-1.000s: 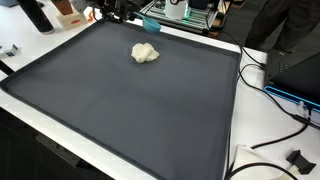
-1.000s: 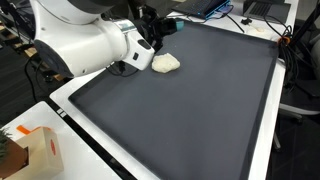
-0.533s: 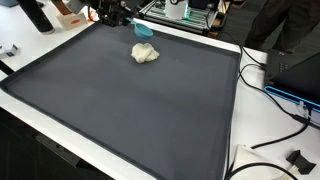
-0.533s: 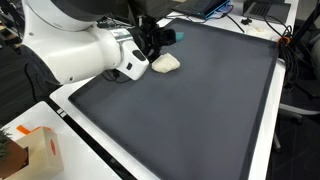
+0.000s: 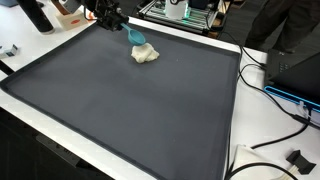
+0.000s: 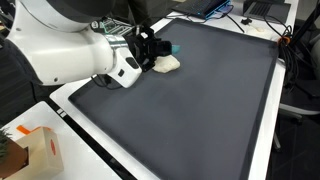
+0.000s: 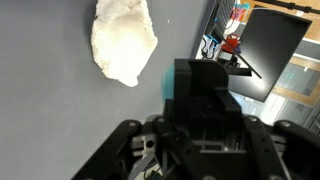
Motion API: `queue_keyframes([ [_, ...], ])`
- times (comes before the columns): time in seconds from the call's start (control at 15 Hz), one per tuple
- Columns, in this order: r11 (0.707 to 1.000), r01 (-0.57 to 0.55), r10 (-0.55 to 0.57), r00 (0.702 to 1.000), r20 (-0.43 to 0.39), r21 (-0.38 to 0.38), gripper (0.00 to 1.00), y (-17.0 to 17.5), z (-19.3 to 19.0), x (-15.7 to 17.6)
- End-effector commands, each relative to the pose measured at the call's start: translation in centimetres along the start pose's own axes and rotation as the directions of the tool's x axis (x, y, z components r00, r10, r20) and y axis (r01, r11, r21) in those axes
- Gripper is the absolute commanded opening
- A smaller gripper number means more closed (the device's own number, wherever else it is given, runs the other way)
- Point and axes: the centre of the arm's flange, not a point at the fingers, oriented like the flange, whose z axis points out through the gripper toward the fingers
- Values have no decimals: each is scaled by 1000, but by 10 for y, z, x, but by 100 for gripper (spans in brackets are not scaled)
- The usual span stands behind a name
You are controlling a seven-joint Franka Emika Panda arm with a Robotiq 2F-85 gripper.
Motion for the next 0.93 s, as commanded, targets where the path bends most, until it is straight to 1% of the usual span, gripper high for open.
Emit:
queue_keyframes([
  [0.0, 998, -34, 36, 998, 42, -45, 25, 8, -5, -4],
  [0.33, 995, -46, 53, 995, 79, -86, 25, 12, -7, -8],
  [0.47, 995, -52, 60, 994, 91, -89, 25, 9, -10, -11],
  [0.6, 992, -60, 72, 991, 110, -109, 25, 3, -14, -15],
  [0.67, 990, -68, 83, 989, 121, -121, 25, 1, -16, -16],
  [0.87, 978, -91, 122, 980, 159, -189, 25, -12, -21, -20],
])
